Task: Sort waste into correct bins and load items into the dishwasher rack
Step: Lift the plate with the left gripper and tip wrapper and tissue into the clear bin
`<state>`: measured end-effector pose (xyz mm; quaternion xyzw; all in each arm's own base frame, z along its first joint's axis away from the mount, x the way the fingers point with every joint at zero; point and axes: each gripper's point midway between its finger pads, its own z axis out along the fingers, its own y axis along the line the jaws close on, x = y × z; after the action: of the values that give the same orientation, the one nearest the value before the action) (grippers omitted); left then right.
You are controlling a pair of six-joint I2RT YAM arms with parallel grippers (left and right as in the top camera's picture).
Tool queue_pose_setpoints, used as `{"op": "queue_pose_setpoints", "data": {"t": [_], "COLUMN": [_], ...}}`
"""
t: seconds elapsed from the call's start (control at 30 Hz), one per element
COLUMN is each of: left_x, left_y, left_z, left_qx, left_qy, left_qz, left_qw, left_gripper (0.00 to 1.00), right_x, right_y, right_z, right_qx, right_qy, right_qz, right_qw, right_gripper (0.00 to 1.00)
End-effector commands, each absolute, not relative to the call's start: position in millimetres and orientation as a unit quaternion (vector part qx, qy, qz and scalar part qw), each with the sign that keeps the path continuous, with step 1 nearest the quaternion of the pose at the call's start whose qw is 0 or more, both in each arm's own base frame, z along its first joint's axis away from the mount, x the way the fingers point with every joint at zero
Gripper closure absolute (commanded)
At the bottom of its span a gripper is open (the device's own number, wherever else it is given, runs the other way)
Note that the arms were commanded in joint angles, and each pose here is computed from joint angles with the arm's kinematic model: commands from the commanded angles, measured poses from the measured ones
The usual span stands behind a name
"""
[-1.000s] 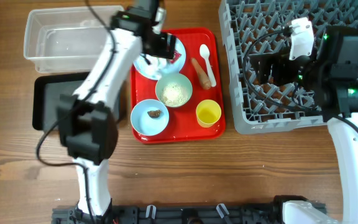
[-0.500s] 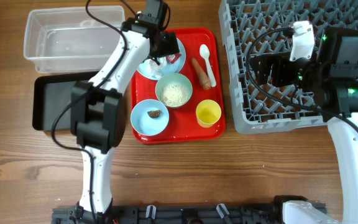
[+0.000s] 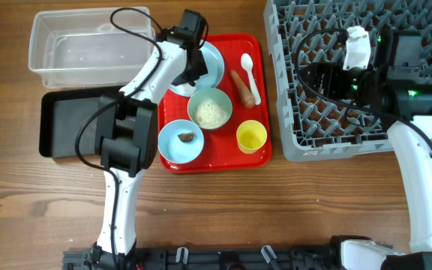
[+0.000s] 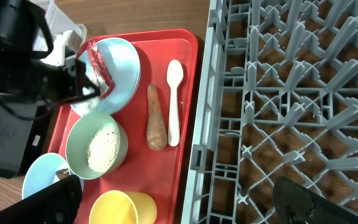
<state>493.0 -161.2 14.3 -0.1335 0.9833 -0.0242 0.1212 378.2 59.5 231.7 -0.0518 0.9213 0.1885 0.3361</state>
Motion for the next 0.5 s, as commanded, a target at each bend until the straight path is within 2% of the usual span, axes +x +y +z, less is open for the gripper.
{"op": "queue_pose_setpoints", "data": {"t": [0.0,0.1,0.17,0.2,0.3,0.37,0.43,0.47], "left_x": [502,506,510,514,528,545,553,554], "left_y": [-168,-148,-94,-65,19,76,85,86], "left_z": [118,196,236,239,223,178,148,136], "left_qx": [-0.107,-0.123,-0.170,-0.196,-0.272,-0.321,-0.329,-0.330], "left_qy": [0.974,0.952,0.933,0.927,0.909,0.899,0.902,0.904], "left_qz": [-0.079,-0.107,-0.093,-0.075,-0.045,-0.027,-0.021,-0.018], "left_qw": [0.185,0.258,0.304,0.312,0.313,0.297,0.280,0.270], "left_gripper": [0.96,0.96,0.96,0.96,0.96,0.96,0.96,0.92], "right_x": [381,381,381,381,381,381,381,381], "right_y": [60,60,60,61,63,63,63,63], "right_z": [236,236,236,236,237,237,237,237], "right_qx": [-0.047,-0.046,-0.045,-0.044,-0.046,-0.046,-0.047,-0.047], "right_qy": [0.920,0.920,0.920,0.920,0.919,0.919,0.919,0.919], "right_qz": [0.189,0.189,0.191,0.192,0.199,0.198,0.198,0.198], "right_qw": [0.339,0.339,0.339,0.338,0.338,0.338,0.338,0.338], "right_gripper": [0.00,0.00,0.00,0.00,0.00,0.00,0.00,0.00]}}
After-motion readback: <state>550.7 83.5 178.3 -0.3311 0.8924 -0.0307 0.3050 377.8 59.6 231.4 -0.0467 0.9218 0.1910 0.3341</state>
